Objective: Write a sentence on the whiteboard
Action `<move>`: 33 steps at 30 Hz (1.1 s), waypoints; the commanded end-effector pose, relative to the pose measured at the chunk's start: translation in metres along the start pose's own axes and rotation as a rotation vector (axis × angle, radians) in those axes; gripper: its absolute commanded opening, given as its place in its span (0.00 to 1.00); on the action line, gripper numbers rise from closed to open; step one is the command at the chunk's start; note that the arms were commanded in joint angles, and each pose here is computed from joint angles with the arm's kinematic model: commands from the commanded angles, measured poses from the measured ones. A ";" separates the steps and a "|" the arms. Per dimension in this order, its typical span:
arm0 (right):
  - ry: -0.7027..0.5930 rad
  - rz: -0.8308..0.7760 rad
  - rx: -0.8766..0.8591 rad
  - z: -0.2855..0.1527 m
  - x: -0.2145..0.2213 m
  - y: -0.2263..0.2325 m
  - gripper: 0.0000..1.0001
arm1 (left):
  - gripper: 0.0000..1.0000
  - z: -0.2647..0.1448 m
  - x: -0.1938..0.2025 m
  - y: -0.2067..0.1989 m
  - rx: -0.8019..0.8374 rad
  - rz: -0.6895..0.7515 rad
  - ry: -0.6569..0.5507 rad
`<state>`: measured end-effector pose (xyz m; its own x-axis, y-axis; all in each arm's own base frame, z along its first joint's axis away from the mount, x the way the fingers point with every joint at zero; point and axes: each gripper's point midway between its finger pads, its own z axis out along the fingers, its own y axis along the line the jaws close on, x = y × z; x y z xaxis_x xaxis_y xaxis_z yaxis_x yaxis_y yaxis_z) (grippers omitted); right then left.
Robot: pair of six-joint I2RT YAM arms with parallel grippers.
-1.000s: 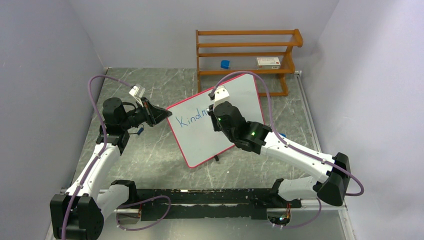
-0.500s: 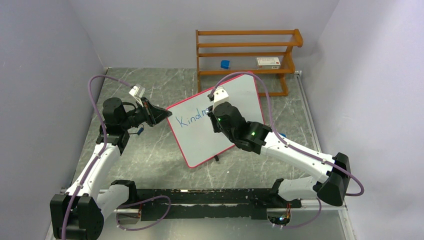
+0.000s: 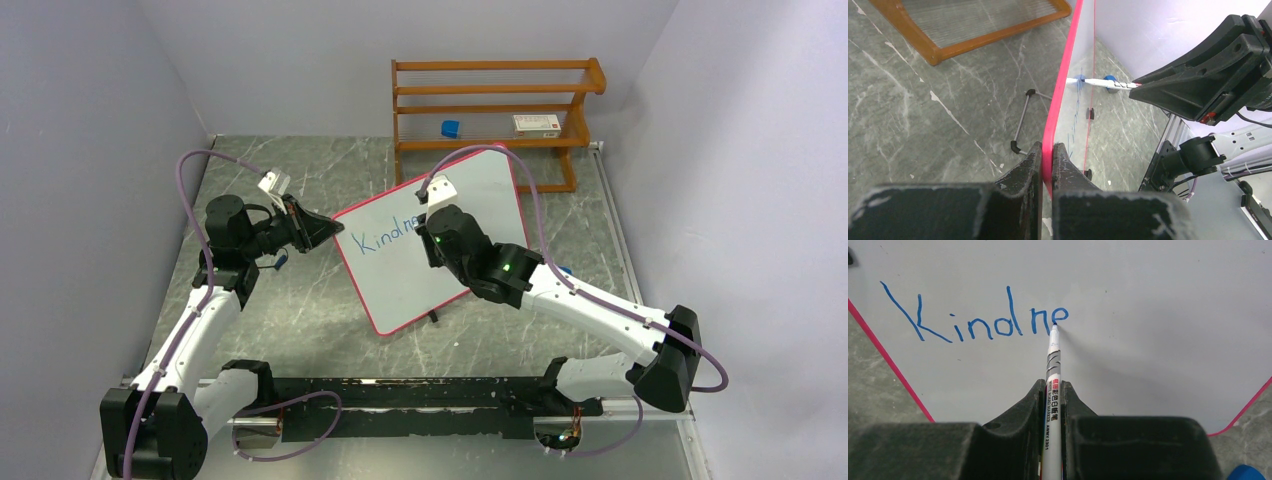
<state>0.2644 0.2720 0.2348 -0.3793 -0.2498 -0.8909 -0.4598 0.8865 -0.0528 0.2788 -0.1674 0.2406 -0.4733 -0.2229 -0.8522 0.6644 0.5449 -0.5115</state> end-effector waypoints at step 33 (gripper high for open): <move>-0.096 0.054 0.074 -0.011 -0.014 -0.026 0.00 | 0.05 0.001 0.012 0.011 -0.030 -0.002 0.038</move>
<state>0.2639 0.2537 0.2430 -0.3477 -0.2055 -0.9148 -0.4119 0.9100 -0.0479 0.2788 -0.1676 0.2409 -0.4728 -0.2224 -0.8527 0.6660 0.5434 -0.5110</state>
